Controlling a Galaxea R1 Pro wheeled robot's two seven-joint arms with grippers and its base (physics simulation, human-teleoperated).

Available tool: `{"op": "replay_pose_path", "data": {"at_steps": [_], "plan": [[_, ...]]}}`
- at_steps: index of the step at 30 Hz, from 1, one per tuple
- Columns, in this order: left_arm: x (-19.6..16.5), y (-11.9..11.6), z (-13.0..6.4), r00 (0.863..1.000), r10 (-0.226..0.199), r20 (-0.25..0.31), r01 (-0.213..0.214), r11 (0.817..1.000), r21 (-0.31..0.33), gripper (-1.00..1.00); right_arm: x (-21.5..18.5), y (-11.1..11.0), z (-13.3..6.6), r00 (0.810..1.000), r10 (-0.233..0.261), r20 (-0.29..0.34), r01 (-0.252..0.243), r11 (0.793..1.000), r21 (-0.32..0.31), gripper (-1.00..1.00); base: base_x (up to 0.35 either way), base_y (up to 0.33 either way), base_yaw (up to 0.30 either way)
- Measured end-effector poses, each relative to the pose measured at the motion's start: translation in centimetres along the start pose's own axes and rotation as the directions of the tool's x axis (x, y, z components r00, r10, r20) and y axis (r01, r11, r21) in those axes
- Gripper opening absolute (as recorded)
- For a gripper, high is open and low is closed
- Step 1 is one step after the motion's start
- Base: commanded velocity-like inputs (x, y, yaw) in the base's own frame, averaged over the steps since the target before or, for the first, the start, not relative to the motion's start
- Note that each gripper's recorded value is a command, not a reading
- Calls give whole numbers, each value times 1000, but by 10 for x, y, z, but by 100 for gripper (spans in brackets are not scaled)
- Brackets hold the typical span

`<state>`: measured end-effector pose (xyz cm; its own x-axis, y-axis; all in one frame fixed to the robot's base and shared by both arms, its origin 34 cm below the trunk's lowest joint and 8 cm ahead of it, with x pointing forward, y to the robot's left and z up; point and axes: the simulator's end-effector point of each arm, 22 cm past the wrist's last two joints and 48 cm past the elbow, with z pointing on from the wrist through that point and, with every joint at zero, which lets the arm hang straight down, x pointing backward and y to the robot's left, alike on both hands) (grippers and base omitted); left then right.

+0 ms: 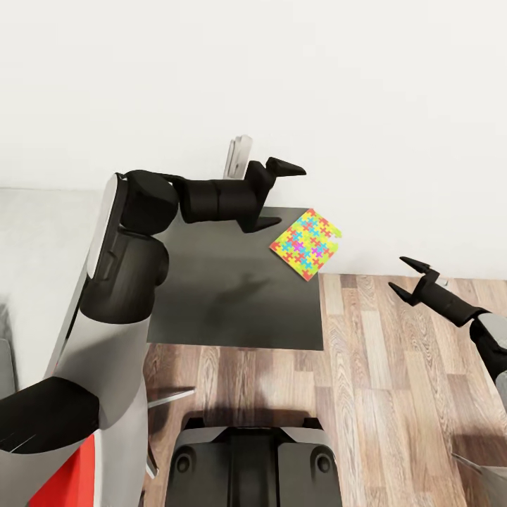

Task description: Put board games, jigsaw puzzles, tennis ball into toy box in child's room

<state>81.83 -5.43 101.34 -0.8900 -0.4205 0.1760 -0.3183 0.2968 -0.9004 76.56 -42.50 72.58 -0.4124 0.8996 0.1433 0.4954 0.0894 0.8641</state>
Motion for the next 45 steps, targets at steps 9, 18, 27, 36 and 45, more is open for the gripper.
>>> {"op": "replay_pose_path", "data": {"at_steps": [9,18,27,36,45], "plan": [[0,0,0,1000,0,0,0,1000,0,100,19,1,12,999,-11,-40,11,1000,-2,100,0,0,6],[-1,0,0,1000,0,1,0,1000,0,100,39,-3,23,996,-22,-87,23,1000,11,100,0,0,3],[-1,0,-1,1000,-1,2,1,1000,0,100,45,-5,27,995,-26,-101,27,1000,15,100,0,0,105],[-1,0,-1,1000,-1,2,1,1000,1,100,47,-5,27,994,-27,-104,29,999,16,100,0,0,228],[-1,-1,-1,1000,0,2,0,1000,2,100,47,-5,27,994,-27,-105,29,999,16,100,0,0,221]]}}
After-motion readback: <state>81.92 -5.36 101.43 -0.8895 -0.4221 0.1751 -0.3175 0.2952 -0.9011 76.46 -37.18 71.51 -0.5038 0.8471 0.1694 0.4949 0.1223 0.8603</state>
